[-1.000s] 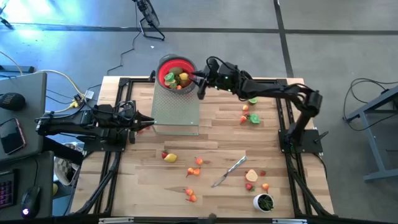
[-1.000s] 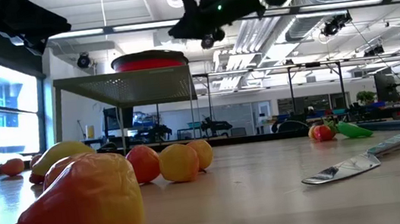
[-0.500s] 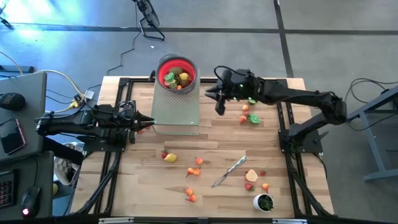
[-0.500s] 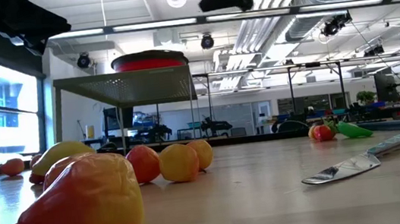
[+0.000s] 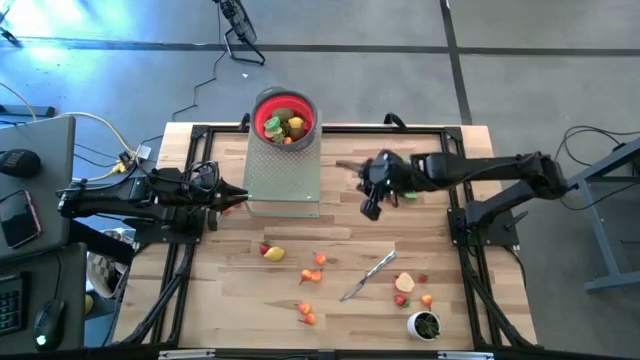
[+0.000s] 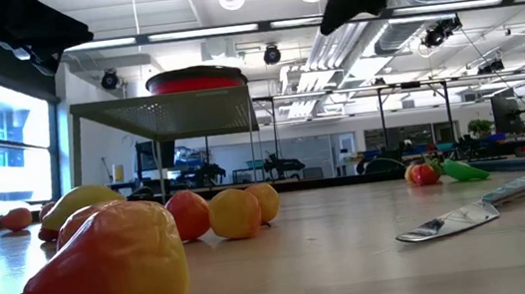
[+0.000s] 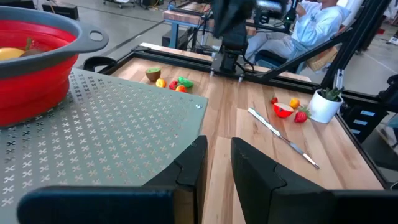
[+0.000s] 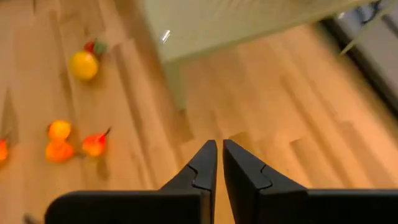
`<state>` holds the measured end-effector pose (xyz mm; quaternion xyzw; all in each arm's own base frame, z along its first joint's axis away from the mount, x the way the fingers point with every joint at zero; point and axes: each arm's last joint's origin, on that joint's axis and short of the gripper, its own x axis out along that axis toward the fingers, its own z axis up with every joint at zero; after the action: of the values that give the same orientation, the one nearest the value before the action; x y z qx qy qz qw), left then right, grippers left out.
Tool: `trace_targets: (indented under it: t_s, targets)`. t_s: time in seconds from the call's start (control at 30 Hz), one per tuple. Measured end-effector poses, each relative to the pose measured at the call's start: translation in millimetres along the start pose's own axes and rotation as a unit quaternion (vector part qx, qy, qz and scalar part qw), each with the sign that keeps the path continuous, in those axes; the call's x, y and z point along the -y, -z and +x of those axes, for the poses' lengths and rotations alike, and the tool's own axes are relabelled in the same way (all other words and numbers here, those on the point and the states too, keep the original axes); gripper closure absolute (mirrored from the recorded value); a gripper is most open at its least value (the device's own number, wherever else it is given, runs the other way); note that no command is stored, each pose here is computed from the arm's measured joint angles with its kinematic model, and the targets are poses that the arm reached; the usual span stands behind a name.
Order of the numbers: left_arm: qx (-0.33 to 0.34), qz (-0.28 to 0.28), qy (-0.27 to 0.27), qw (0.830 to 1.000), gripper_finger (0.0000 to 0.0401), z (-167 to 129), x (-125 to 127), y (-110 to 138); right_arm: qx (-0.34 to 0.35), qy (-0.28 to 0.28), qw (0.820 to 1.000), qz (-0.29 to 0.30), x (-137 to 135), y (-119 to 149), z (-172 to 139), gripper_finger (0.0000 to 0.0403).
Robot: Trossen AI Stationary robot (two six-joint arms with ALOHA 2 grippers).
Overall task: Pick & Place Fruit
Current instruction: Put the half apple into the red strainer on the shelf
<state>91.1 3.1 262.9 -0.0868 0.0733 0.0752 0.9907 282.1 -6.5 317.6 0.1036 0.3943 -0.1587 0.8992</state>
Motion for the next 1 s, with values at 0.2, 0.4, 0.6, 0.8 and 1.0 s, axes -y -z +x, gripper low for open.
trace_targets:
  t_s: [0.2, 0.4, 0.6, 0.8, 1.0]
  targets:
    - [-0.001, -0.026, 0.000, 1.000, 0.0334, 0.0, 0.0, 0.2, -0.029, -0.022, 0.999, -0.021, -22.4, 22.1, 5.4, 0.0394]
    - [-0.015, -0.037, -0.004, 0.999, 0.0334, 0.0, -0.6, 3.0, -0.027, -0.046, 0.998, -0.044, -38.3, 41.8, 15.5, 0.0395]
    - [-0.017, -0.037, -0.004, 0.999, 0.0334, -0.1, -0.6, 3.3, -0.010, -0.067, 0.996, -0.049, -47.4, 56.2, 26.2, 0.0396]
    - [-0.017, -0.037, -0.004, 0.999, 0.0334, -0.1, -0.6, 3.3, -0.027, -0.090, 0.996, -0.008, -52.0, 65.6, 29.4, 0.0394]
    - [-0.017, -0.037, -0.004, 0.999, 0.0334, -0.1, -0.6, 3.3, -0.085, -0.142, 0.984, 0.066, -54.2, 70.2, 28.6, 0.0398]
